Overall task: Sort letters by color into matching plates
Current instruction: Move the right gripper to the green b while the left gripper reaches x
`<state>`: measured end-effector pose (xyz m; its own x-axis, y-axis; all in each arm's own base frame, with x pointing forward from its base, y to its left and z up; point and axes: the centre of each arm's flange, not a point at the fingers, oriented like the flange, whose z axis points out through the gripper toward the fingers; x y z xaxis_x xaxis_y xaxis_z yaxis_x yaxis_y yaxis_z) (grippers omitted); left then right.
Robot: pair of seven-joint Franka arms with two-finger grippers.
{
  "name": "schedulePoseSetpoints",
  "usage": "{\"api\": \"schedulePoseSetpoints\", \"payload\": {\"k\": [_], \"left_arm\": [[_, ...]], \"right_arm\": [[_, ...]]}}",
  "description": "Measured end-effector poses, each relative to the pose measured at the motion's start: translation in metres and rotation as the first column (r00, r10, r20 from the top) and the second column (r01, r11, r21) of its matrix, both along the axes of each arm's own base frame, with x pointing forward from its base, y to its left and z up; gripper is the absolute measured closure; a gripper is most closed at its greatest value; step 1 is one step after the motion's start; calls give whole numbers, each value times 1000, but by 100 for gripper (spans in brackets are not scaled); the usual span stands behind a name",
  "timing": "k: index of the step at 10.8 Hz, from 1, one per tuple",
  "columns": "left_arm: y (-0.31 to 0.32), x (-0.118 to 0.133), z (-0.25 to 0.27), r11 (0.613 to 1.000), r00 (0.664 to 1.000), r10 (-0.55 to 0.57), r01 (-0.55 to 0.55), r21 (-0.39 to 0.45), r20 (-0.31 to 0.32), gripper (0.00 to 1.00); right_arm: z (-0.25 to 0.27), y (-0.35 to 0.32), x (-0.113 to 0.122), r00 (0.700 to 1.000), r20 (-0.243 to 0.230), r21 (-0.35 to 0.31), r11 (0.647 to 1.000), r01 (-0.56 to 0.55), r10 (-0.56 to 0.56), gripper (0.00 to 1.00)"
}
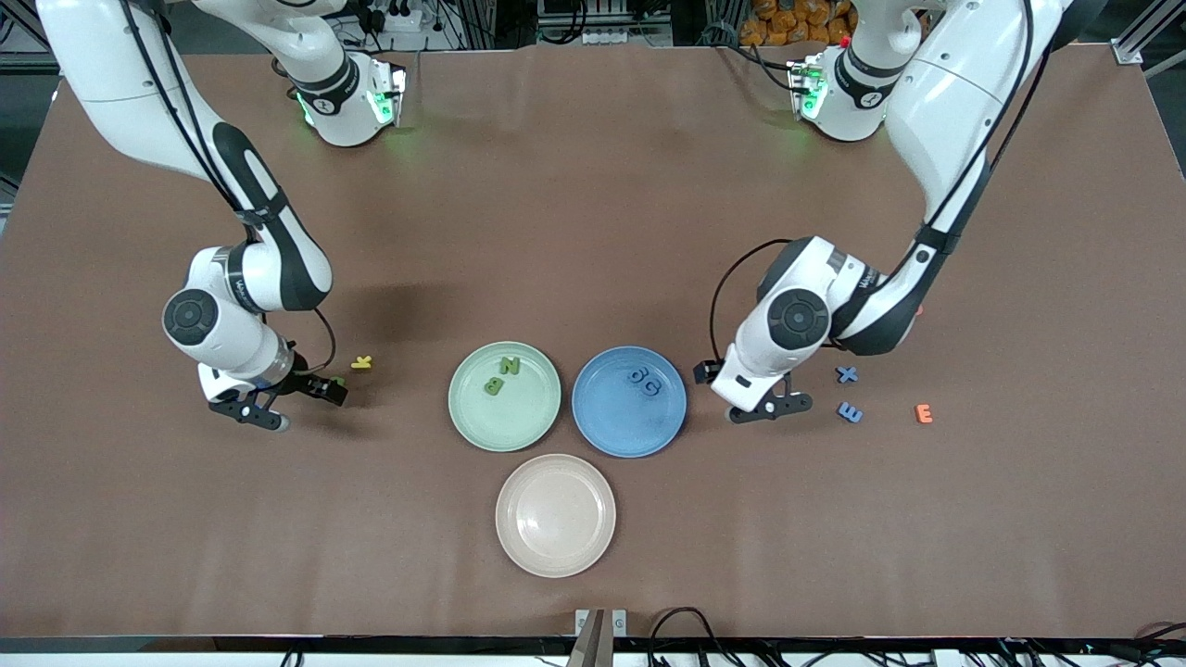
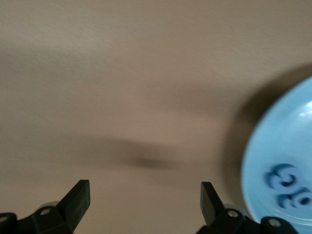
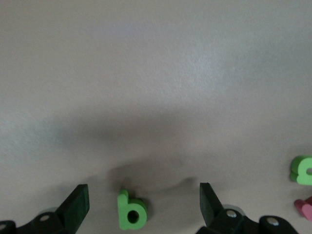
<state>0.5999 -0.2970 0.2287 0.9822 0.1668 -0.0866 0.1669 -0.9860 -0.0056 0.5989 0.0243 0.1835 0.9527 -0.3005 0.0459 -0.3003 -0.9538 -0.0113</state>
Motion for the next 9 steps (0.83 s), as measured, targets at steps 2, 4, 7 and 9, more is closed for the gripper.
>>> {"api": "schedulePoseSetpoints", "payload": {"k": [2, 4, 7, 9], "left_arm": [[41, 14, -4, 999, 999, -43, 43, 20, -31, 0], [80, 26, -4, 997, 996, -74, 75, 26, -45, 0], [116, 30, -8, 992, 994, -98, 101, 76, -50, 0], [132, 21, -16, 985, 991, -128, 131, 112, -35, 0]], "right_arm": [[-2, 0, -8, 1000, -9, -1, 1000, -4, 4, 0], [-4, 0, -13, 1000, -18, -1, 1000, -9, 9, 3], [-11, 2, -21, 1000, -7, 1, 1000, -19, 19, 11], [-13, 5, -24, 1000, -11, 2, 1000, -28, 28, 19]]}}
